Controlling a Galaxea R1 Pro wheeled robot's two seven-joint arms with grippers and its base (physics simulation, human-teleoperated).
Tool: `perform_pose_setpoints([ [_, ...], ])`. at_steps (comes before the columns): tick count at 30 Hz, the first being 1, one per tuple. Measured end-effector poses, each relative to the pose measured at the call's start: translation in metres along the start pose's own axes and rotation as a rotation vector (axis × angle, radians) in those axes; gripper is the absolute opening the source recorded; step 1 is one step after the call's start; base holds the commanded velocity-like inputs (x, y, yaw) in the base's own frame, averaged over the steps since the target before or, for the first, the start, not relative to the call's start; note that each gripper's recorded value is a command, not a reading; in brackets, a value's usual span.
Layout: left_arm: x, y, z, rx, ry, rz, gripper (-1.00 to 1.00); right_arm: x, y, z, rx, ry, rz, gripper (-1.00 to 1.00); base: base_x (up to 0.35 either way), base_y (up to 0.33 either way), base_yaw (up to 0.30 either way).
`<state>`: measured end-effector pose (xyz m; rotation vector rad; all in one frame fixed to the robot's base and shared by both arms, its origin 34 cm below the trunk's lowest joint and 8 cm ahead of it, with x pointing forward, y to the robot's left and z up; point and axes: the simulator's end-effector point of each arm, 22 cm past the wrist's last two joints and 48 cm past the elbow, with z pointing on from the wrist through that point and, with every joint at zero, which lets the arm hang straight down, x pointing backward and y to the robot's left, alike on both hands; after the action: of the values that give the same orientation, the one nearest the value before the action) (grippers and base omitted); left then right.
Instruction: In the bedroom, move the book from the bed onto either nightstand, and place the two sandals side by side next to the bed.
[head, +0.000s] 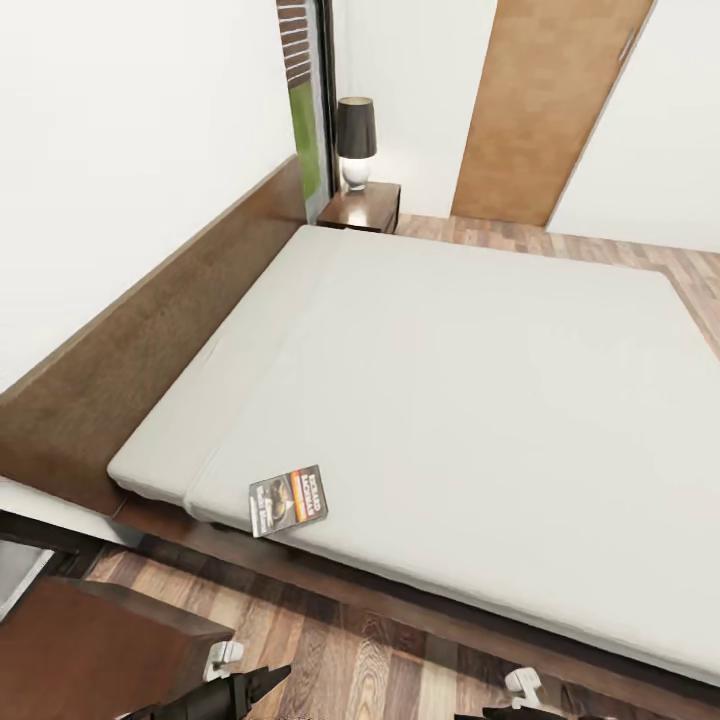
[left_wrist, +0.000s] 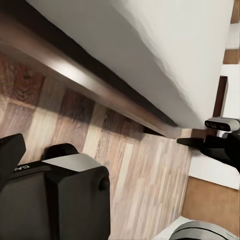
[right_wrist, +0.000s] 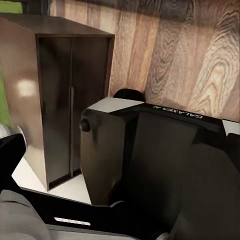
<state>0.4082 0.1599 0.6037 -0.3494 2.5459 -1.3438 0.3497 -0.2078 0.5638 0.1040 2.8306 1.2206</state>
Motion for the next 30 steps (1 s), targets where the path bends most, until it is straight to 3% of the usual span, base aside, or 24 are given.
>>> perform_pose_setpoints([
  [30, 0.0012, -0.0025, 0.0027, 0.005, 0.0, -0.002, 1.0, 0.0002, 0.0003, 0.0001, -0.001, 0.001, -0.002, 1.0, 0.0, 0.0, 0.288],
])
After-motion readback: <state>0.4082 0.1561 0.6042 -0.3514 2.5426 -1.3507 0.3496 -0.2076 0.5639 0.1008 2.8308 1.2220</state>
